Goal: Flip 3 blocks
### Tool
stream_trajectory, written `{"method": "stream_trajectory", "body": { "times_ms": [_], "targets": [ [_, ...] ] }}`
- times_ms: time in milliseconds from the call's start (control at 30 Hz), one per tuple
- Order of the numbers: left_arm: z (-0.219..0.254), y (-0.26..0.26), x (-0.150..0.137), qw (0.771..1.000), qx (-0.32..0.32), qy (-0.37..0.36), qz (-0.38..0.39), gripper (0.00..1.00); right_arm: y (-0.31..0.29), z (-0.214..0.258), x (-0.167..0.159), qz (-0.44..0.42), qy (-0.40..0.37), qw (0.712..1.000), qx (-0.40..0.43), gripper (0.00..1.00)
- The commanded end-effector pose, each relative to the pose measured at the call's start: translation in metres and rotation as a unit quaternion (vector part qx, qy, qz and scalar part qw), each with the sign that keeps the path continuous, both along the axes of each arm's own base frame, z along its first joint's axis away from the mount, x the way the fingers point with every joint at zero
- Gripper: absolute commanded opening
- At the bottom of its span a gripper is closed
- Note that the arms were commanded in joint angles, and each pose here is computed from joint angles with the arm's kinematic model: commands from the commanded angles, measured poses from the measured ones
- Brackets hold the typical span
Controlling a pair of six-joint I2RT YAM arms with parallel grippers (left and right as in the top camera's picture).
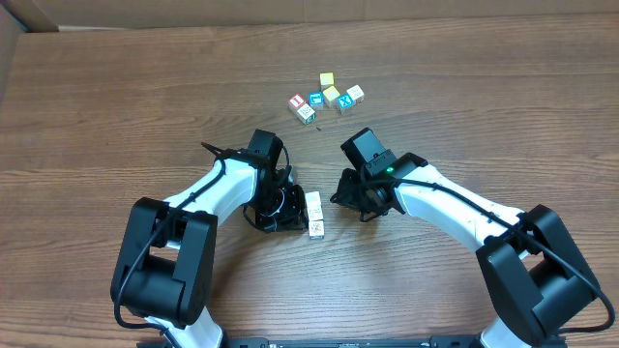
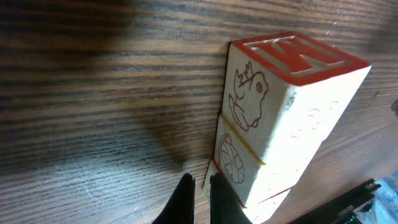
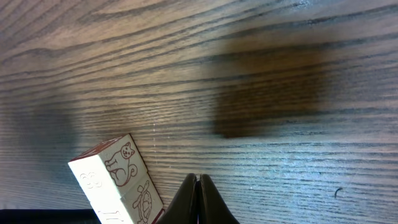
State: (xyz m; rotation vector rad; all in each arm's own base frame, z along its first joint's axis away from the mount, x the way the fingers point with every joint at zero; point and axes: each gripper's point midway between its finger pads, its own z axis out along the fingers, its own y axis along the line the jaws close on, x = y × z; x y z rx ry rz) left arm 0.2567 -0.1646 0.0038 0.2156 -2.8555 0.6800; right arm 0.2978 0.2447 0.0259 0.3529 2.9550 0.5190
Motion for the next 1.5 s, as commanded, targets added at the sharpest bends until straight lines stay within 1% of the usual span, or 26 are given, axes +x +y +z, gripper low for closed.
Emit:
{"method": "stream_trajectory", "body": {
  "times_ms": [0, 200, 300, 433, 633, 1467],
  "targets": [
    [0.001, -0.002, -0.005, 1.000, -0.007, 0.009, 0.003, 0.04, 0.005, 0.005, 0.001, 0.009, -0.001, 1.000, 0.005, 0.04],
    [-0.001, 0.006, -0.015, 1.000, 0.014, 0.028, -0.002, 0.04, 0.010, 0.004, -0.032, 0.029, 0.074, 0.996, 0.029, 0.04],
    [0.000, 0.006, -0.023, 0.999, 0.018, 0.042, -0.008, 0.04, 0.008, 0.001, -0.048, 0.014, 0.107, 0.994, 0.017, 0.04],
    [0.000, 0.004, -0.030, 0.998, 0.021, 0.050, -0.020, 0.04, 0.015, -0.005, -0.061, 0.020, 0.113, 0.993, 0.012, 0.04],
    [0.000, 0.001, -0.028, 0.999, 0.022, 0.044, -0.019, 0.04, 0.018, -0.009, -0.060, 0.016, 0.102, 0.995, 0.012, 0.04],
    [-0.001, -0.003, -0.019, 0.999, 0.019, 0.045, 0.020, 0.04, 0.017, -0.009, -0.060, 0.019, 0.099, 0.995, 0.009, 0.04]
  ]
}}
